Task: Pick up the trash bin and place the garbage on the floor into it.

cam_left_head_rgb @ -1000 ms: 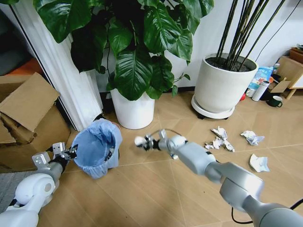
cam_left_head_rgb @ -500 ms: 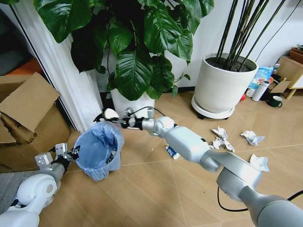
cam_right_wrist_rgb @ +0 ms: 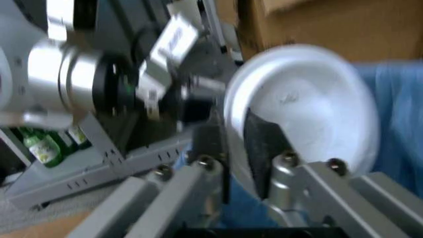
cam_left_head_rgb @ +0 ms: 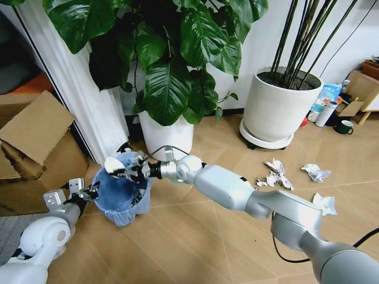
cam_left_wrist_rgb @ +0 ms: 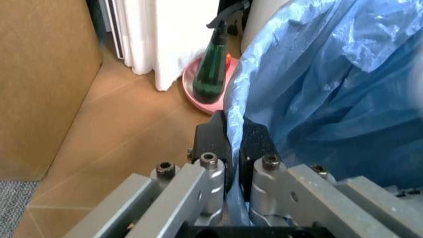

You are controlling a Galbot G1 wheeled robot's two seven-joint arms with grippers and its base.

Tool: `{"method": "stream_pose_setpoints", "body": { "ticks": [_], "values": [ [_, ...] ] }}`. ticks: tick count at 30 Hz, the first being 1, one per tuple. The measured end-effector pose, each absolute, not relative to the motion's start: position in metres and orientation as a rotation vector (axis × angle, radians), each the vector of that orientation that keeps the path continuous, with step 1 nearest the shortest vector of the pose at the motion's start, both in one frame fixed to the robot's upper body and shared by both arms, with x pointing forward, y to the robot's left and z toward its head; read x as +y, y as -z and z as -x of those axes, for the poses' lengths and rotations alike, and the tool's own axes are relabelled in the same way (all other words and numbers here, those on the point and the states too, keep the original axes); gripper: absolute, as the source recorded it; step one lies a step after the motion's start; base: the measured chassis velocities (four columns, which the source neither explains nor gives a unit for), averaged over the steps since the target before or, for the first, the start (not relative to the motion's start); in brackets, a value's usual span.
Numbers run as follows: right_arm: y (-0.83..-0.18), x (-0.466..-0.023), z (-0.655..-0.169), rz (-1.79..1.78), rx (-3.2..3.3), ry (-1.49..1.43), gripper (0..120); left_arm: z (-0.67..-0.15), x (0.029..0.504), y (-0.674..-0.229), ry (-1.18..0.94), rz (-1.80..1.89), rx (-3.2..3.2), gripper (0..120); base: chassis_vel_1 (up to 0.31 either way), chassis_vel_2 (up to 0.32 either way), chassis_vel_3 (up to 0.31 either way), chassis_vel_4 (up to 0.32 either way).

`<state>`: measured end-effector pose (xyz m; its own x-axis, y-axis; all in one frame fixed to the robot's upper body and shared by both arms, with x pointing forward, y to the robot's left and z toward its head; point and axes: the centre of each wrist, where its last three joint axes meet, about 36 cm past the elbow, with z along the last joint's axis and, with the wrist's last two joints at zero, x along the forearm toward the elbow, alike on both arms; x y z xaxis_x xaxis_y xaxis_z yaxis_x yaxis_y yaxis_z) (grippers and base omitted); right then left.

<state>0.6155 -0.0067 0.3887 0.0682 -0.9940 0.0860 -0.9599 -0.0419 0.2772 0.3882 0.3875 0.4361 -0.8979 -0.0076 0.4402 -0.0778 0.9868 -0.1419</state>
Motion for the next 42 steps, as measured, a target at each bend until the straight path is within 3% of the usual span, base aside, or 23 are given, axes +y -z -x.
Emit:
{"method": "stream_pose_setpoints", "body": {
  "ticks": [8, 10, 12, 13, 18, 20, 23, 37, 40, 42],
  "values": [
    [-0.386, -0.016, -0.615, -2.065, -1.974, 0.177, 38, -0.39, 0.388, -0.439, -0.22, -0.069, -2.683, 0, 0.0, 0.0, 0.0, 0.0],
    [-0.386, -0.022, -0.618, -2.054, -1.975, 0.152, 50, -0.39, 0.388, -0.439, -0.22, -0.071, -2.683, 0, 0.0, 0.0, 0.0, 0.0],
    [-0.386, -0.024, -0.618, -2.052, -1.972, 0.136, 51, -0.39, 0.388, -0.439, -0.22, -0.072, -2.683, 0, 0.0, 0.0, 0.0, 0.0],
    [-0.389, -0.029, -0.622, -2.049, -1.963, 0.083, 61, -0.39, 0.388, -0.439, -0.22, -0.072, -2.683, 0, 0.0, 0.0, 0.0, 0.0],
    [-0.398, -0.04, -0.632, -2.044, -1.971, -0.016, 79, -0.391, 0.389, -0.439, -0.222, -0.079, -2.684, 0, 0.0, 0.0, 0.0, 0.0],
    [-0.399, -0.041, -0.633, -2.043, -1.973, -0.017, 80, -0.391, 0.389, -0.439, -0.222, -0.08, -2.684, 0, 0.0, 0.0, 0.0, 0.0],
    [-0.406, -0.05, -0.64, -2.03, -2.01, -0.014, 96, -0.392, 0.39, -0.438, -0.222, -0.084, -2.682, 0, 0.0, 0.0, 0.0, 0.0],
    [-0.397, -0.084, -0.638, -1.88, -2.307, 0.079, 100, -0.388, 0.39, -0.437, -0.226, -0.103, -2.679, 0, 0.0, 0.0, 0.0, 0.0],
    [-0.369, -0.12, -0.622, -1.693, -2.477, 0.121, 100, -0.384, 0.391, -0.435, -0.231, -0.117, -2.675, 0, 0.0, 0.0, 0.0, 0.0],
    [-0.334, -0.171, -0.601, -1.484, -2.569, 0.146, 100, -0.378, 0.393, -0.434, -0.232, -0.132, -2.672, 0, 0.0, 0.0, 0.0, 0.0]
  ]
}}
